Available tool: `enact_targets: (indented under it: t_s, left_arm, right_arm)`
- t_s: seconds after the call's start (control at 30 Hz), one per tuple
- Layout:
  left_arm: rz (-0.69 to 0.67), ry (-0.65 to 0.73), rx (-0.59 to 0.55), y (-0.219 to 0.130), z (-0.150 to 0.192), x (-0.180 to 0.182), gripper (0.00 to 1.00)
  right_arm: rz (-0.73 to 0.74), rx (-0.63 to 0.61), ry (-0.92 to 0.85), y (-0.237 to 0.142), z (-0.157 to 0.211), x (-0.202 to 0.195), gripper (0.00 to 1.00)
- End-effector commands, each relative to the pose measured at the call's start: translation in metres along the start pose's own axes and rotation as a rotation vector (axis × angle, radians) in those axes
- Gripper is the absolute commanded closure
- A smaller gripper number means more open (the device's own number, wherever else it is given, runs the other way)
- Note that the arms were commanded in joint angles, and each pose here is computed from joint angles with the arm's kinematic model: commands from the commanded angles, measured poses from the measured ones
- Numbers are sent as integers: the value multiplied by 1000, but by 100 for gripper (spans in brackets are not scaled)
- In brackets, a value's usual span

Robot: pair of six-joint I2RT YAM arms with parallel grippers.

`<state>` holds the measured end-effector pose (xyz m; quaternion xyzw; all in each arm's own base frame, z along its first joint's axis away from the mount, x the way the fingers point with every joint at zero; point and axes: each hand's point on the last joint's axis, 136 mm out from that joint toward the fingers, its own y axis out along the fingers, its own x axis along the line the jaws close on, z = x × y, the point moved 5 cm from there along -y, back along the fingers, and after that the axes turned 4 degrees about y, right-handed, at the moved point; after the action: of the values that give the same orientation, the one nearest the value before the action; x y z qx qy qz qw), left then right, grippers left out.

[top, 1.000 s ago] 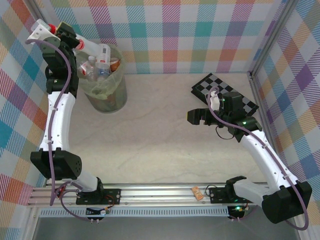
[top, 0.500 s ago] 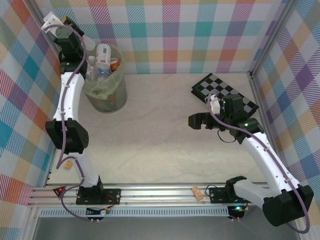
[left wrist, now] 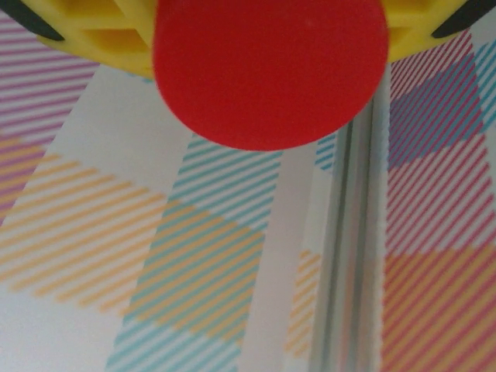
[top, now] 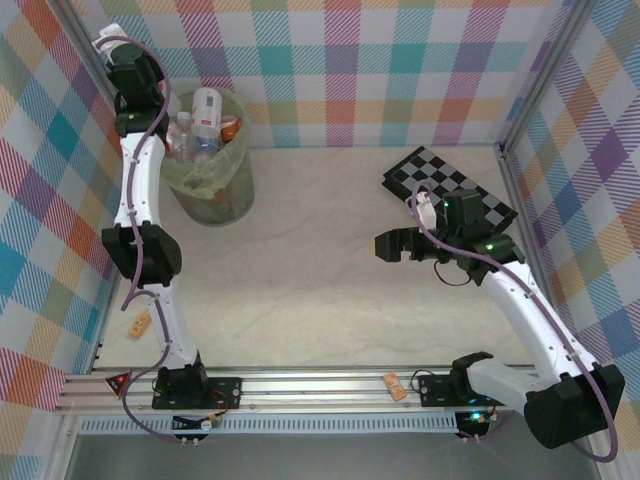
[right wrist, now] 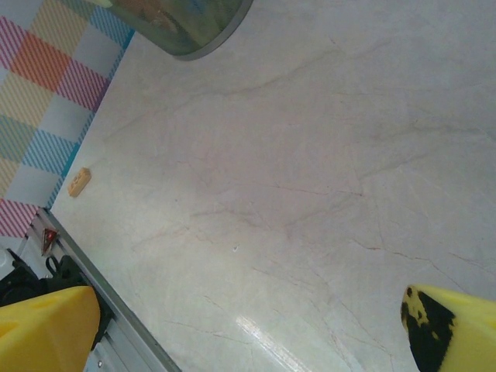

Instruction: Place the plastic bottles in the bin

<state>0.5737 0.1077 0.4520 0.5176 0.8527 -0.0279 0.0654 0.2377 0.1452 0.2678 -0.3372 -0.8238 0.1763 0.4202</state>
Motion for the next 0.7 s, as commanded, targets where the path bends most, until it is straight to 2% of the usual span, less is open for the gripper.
enact_targets:
  t_s: [0.0, 0.2, 0.27, 0.67]
  left_arm:
    - [127, 118, 37, 5, 9, -14, 57]
    - [204, 172, 127, 4, 31, -21, 56]
    - [233, 206, 192, 1, 43, -22, 57]
    - [267, 290, 428, -1, 105, -18, 58]
  right_arm:
    - [-49, 37, -28, 2, 6, 5, 0]
    - [-36, 43, -27, 3, 8, 2, 0]
    - [-34, 43, -31, 3, 8, 2, 0]
    - [-44, 31, -41, 1, 8, 5, 0]
